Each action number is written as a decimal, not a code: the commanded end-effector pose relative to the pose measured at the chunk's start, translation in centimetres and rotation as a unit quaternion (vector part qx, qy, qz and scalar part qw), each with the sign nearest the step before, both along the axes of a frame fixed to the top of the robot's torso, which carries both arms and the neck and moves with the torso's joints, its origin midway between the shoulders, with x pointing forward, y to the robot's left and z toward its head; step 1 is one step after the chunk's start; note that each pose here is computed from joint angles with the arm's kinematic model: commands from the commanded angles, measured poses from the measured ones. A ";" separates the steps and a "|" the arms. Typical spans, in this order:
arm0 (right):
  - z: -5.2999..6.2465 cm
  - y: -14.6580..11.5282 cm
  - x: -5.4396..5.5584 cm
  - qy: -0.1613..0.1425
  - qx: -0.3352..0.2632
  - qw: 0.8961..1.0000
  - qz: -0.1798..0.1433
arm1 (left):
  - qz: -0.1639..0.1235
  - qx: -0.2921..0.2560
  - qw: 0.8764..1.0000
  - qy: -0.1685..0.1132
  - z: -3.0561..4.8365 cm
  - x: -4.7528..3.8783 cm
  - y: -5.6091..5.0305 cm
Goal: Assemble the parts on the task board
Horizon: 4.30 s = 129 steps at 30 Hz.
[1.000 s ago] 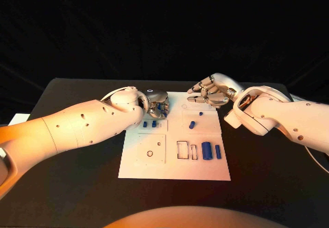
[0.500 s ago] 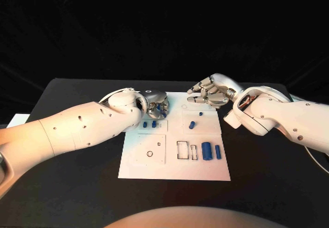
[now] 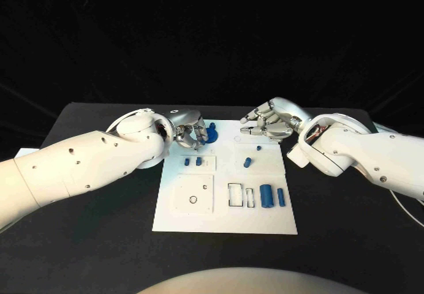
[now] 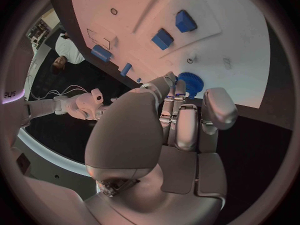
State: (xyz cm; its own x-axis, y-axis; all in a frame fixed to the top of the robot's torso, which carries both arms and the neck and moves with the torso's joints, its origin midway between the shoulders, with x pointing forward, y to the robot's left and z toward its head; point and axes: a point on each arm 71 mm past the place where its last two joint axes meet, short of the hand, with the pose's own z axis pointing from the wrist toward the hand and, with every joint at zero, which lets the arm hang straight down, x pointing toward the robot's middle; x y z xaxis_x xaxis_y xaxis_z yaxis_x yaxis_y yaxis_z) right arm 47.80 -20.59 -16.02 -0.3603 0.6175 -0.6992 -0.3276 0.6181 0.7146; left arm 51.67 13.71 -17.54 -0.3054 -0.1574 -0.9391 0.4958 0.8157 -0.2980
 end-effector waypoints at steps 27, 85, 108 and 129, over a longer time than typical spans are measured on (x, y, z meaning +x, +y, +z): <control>-0.3 0.1 -0.1 0.004 -0.001 1.000 0.006 | 0.018 0.023 0.998 0.049 -1.24 0.52 1.4; -0.3 -0.1 -0.1 0.004 -0.003 1.000 0.003 | 0.026 0.059 0.997 0.051 -1.99 0.66 1.3; -1.3 -2.6 0.6 -0.078 -0.264 0.961 0.020 | 0.107 -0.220 0.965 0.099 -0.40 1.09 5.9; -2.7 -0.6 0.6 -0.123 -0.408 0.903 0.050 | 0.185 -0.619 0.726 0.235 0.30 -0.70 9.0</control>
State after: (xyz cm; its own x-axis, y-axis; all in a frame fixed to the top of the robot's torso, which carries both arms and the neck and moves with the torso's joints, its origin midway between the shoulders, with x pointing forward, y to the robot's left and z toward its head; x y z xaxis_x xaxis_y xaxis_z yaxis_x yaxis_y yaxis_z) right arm 48.39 -21.21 -18.39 -0.1551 -0.0928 -0.9835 -0.4999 0.8661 -0.0029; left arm 50.99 22.61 -17.43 -0.3041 -0.9486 0.0882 -0.0787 -0.0672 -0.9946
